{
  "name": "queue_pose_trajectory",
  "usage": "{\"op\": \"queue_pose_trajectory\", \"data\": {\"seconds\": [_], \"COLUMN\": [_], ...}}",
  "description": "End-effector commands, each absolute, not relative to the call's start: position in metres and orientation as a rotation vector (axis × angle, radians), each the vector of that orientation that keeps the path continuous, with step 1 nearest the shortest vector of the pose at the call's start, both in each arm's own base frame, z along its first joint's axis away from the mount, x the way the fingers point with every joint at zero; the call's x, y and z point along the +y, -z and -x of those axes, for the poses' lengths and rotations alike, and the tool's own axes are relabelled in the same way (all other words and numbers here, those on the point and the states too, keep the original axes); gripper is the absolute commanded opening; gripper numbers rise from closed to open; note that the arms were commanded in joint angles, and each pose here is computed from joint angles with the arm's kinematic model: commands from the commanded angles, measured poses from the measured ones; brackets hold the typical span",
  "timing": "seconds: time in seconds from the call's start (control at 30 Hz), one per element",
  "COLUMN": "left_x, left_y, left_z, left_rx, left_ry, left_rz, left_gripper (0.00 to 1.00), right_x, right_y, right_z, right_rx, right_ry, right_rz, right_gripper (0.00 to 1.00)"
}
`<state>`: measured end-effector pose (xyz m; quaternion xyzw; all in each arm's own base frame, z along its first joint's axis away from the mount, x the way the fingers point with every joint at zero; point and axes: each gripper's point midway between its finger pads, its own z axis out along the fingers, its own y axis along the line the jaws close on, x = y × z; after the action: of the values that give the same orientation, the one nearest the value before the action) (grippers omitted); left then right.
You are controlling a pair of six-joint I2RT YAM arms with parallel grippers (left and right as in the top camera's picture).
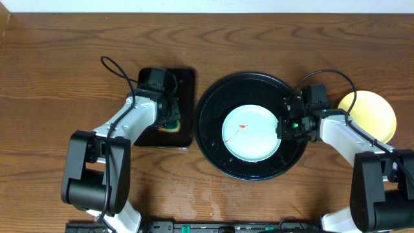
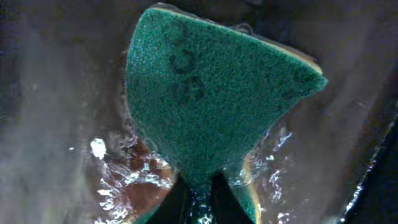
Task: Clean dirty plates on tray and stack at the side
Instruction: 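Grasp the green sponge from the black tray with the left gripper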
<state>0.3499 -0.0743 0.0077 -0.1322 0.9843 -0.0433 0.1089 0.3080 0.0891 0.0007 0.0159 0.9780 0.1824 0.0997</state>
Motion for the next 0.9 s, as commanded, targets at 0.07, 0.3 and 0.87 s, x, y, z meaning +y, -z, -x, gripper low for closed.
{"op": "queue_pose_trajectory", "data": {"seconds": [0.07, 0.3, 0.87], "left_x": [-0.07, -0.066, -0.145], "left_y": [-0.028, -0.054, -0.12], "left_z": [-0.35, -0.356, -0.335], "left_rx": [2.88, 2.803, 2.811], "left_ry": [0.103, 0.085, 0.288], "left_rz": [0.372, 0.328, 0.007], "left_gripper": [0.13, 0.07, 0.07], "right_x": [0.088, 0.088, 0.086], "right_y": [0.009, 0.009, 0.01], "right_z": [-0.3, -0.299, -0.299], "right_rx": [2.939, 2.94, 2.944], "right_ry": [-0.519, -0.519, -0.504], "right_rz": [-0.075, -0.076, -0.077], "right_gripper": [0.01, 0.01, 0.01]}}
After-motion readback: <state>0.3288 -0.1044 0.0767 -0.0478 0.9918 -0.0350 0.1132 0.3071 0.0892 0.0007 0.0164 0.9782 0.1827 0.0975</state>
